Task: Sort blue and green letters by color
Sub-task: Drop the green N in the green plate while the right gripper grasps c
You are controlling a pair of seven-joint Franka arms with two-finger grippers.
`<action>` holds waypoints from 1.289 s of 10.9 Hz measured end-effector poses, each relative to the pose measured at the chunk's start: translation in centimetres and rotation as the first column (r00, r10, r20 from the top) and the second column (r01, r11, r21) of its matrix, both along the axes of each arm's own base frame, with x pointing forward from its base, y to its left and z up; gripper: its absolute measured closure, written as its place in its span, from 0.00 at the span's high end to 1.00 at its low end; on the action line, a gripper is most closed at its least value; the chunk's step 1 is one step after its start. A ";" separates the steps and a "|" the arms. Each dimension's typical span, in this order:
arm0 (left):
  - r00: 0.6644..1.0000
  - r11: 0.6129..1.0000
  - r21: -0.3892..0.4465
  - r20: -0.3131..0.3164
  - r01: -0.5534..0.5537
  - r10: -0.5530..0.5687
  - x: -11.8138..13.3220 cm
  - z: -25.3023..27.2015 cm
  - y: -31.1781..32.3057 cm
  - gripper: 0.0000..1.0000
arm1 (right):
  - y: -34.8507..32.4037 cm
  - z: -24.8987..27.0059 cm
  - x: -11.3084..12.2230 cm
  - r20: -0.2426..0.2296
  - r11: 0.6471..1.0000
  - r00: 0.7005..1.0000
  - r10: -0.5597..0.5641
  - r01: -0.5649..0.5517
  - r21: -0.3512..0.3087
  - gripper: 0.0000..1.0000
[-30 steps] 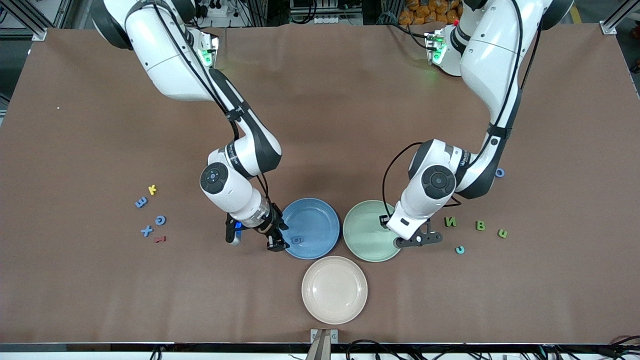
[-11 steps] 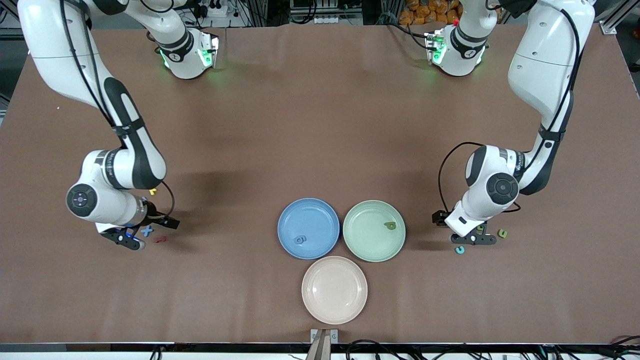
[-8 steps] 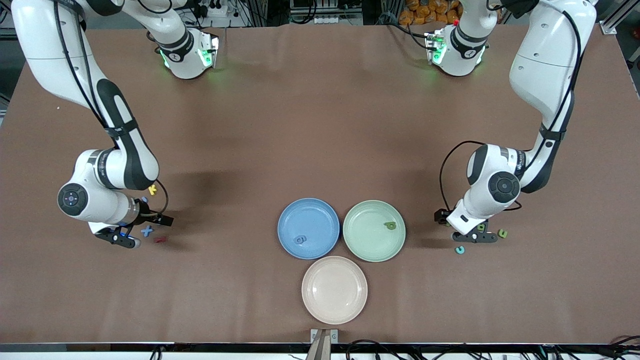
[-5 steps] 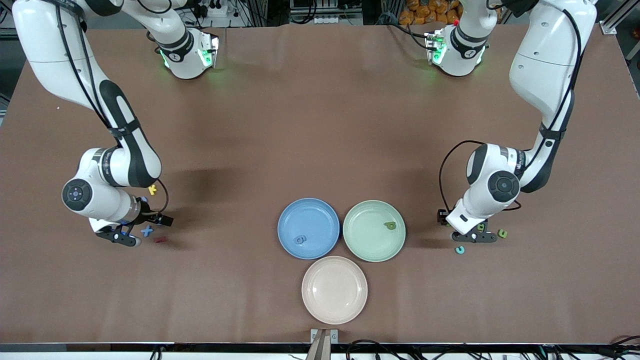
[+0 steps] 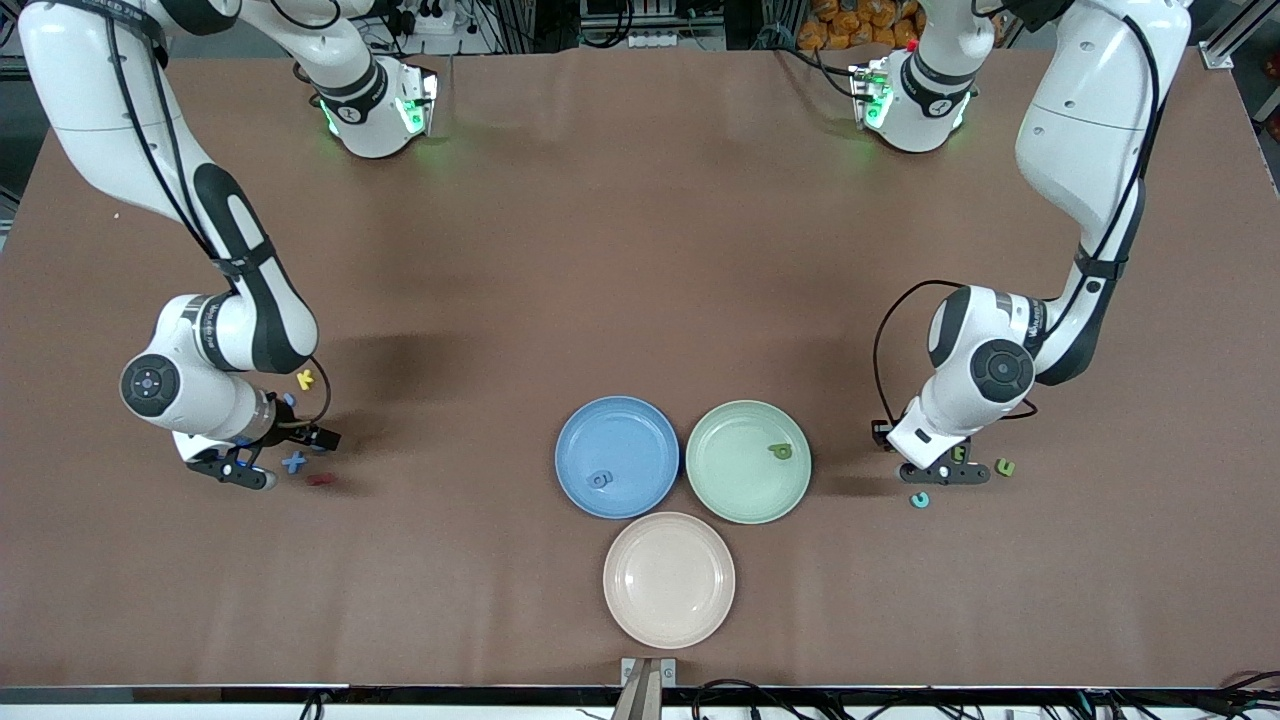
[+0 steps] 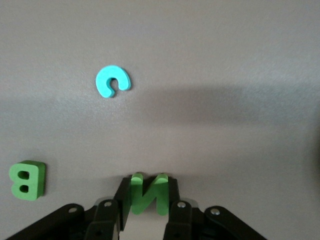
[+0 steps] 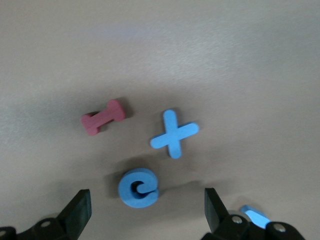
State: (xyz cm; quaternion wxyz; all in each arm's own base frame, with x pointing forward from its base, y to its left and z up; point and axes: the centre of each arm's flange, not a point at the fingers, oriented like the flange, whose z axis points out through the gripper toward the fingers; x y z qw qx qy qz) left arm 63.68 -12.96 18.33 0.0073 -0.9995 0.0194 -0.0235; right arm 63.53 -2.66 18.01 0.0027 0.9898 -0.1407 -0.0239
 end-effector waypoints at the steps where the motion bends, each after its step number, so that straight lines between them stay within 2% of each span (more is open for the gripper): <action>1: 1.000 1.000 -0.003 0.015 -0.001 0.001 0.4 0.9 -0.2 0.33 | 0.5 -0.4 0.0 0.007 1.000 1.000 0.008 -0.008 0.001 1.00; 4: 1.000 1.000 0.009 0.006 -0.023 0.023 2.0 6.0 -1.8 0.33 | 1.2 -1.6 0.0 0.012 1.000 1.000 0.019 -0.019 0.002 1.00; 6: 0.997 0.997 -0.026 0.015 -0.073 0.073 2.3 8.8 -4.8 0.33 | 1.2 -1.7 0.0 0.011 1.000 1.000 0.019 -0.019 0.002 1.00; 7: 0.994 0.994 -0.041 0.019 -0.104 0.105 2.0 9.3 -7.2 0.33 | 1.2 -1.6 0.0 0.013 1.000 1.000 0.018 -0.018 0.002 0.93; 11: 0.980 0.978 -0.066 0.013 -0.198 0.200 -0.3 8.7 -16.2 0.33 | 0.7 -1.1 0.1 0.034 1.000 0.999 0.011 -0.011 0.001 0.41; 14: 0.969 0.966 -0.077 -0.003 -0.248 0.249 -0.8 7.6 -18.8 0.33 | 0.7 -1.1 -0.1 0.039 1.000 0.999 0.011 -0.011 0.000 0.41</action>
